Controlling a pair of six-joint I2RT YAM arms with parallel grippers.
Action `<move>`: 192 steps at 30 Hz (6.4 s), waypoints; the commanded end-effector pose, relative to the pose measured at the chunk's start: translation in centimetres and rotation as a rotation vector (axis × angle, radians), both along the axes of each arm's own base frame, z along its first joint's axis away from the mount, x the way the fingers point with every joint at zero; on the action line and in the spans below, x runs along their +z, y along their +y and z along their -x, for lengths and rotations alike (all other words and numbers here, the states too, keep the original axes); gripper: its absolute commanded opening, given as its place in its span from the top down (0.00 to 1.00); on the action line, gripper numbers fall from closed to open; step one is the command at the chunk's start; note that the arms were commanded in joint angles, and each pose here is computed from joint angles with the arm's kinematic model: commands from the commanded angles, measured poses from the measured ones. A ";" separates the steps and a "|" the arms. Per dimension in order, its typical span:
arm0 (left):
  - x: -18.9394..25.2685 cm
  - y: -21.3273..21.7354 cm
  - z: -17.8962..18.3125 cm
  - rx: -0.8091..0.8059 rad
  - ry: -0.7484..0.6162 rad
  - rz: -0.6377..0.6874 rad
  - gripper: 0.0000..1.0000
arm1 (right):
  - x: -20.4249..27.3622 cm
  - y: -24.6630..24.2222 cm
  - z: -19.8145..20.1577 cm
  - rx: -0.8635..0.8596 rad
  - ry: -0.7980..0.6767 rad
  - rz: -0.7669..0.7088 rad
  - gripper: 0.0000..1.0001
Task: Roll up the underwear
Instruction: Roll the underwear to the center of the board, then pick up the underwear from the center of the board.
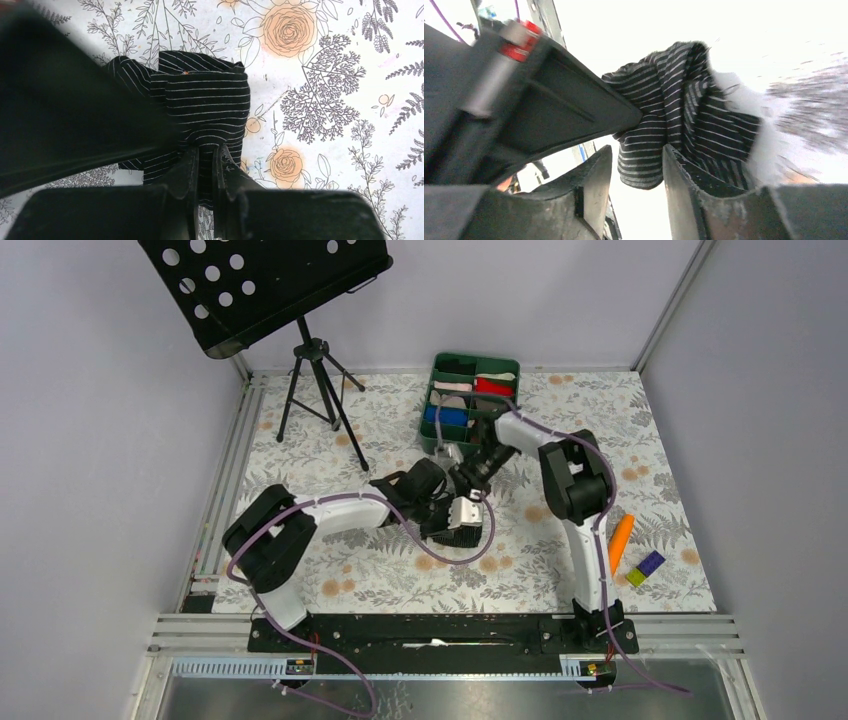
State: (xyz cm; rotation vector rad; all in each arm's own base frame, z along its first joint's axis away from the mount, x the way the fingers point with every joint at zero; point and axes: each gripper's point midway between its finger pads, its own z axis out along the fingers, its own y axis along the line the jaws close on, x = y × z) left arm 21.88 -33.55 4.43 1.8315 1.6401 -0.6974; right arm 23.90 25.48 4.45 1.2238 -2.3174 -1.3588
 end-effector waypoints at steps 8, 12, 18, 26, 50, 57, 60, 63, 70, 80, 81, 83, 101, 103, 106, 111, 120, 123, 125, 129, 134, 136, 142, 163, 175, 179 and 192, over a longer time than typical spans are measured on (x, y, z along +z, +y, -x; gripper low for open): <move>-1.7 2.3 3.7 -0.045 0.423 -0.157 1.00 | 17.5 -6.7 -10.1 -0.289 -0.543 -0.157 0.45; -1.4 1.3 2.9 0.021 0.626 -0.146 1.00 | 19.1 -10.9 -11.4 -0.470 -0.963 -0.061 0.41; -2.6 0.5 0.8 0.134 0.888 -0.135 1.00 | 17.0 -13.2 -5.7 -0.569 -1.274 -0.082 0.40; -4.1 0.0 -2.2 0.218 1.013 -0.116 1.00 | 9.4 -9.5 1.6 -0.162 -1.171 -0.068 0.47; -6.1 0.8 -3.4 0.290 1.070 -0.139 1.00 | -1.5 0.0 0.6 0.565 -1.377 -0.192 0.32; -3.5 0.7 -4.2 0.246 1.056 -0.111 0.88 | -3.4 -1.3 2.3 0.637 -1.284 -0.158 0.87; -1.2 1.1 -6.1 0.255 1.004 -0.078 0.77 | -3.4 -1.7 2.5 0.622 -1.269 -0.143 0.90; 1.5 1.9 -8.5 0.294 0.941 -0.024 0.67 | -3.4 -1.9 3.0 0.598 -1.236 -0.133 0.91; 8.9 4.5 -10.2 0.352 0.705 0.085 0.59 | -3.6 -2.5 5.2 0.511 -1.009 -0.094 0.95; 19.3 9.3 -6.6 0.462 -0.268 0.402 0.31 | -2.1 -3.0 5.3 0.242 -0.475 -0.064 0.98; 18.9 9.6 -5.9 0.446 -0.319 0.391 0.29 | -2.3 -3.0 5.1 0.218 -0.436 -0.060 0.99; 17.1 9.7 -4.3 0.372 -0.349 0.335 0.28 | -2.6 -3.2 4.6 0.169 -0.354 -0.048 0.98; 4.5 -0.9 -3.2 0.037 -0.216 0.181 0.31 | -4.8 -3.8 3.1 0.087 -0.280 0.006 0.96; 4.1 -1.6 -3.0 0.014 -0.193 0.175 0.33 | -4.9 -3.9 3.1 0.083 -0.284 0.009 0.96; 2.8 -2.0 -2.6 -0.010 -0.142 0.133 0.40 | -4.9 -3.9 3.0 0.077 -0.288 0.016 0.96; 1.3 -1.8 -2.0 -0.012 -0.076 0.084 0.68 | -4.8 -3.8 2.8 0.064 -0.291 0.022 0.91; 0.5 -0.6 -0.7 -0.007 0.024 -0.002 0.96 | 10.9 -5.0 -4.7 -0.147 -0.443 -0.087 0.48; 0.0 -0.5 -0.1 0.005 0.093 -0.028 0.98 | 15.6 -7.7 -6.8 -0.282 -0.501 -0.113 0.39; -0.5 -0.6 0.6 0.013 0.159 -0.046 0.99 | 17.7 -9.3 -7.2 -0.358 -0.568 -0.118 0.38; -1.5 -0.7 1.8 0.047 0.296 -0.073 1.00 | 16.6 -12.5 -6.7 -0.469 -0.807 0.014 0.38; -2.4 -0.8 3.0 0.094 0.526 -0.115 1.00 | 17.2 -15.7 -4.8 -0.591 -1.184 0.079 0.34; -2.5 -0.9 2.7 0.118 0.586 -0.120 1.00 | 15.8 -16.6 -2.7 -0.540 -1.225 0.116 0.33; -2.5 -1.4 1.5 0.163 0.730 -0.123 1.00 | 9.7 -16.8 5.2 -0.223 -1.110 0.111 0.50; -3.7 -1.5 2.1 0.204 0.913 -0.169 1.00 | 3.5 -3.0 3.7 0.437 -1.421 -0.102 0.27; -3.9 -1.4 1.6 0.232 1.025 -0.182 0.98 | -2.9 -4.0 4.4 0.596 -1.414 -0.051 0.23; -3.7 -1.5 0.9 0.244 1.035 -0.186 0.88 | -4.9 -4.6 4.6 0.646 -1.420 -0.026 0.29; 3.0 4.1 -4.6 0.441 0.795 -0.121 0.04 | 0.6 -3.5 3.9 0.513 -1.185 -0.036 0.94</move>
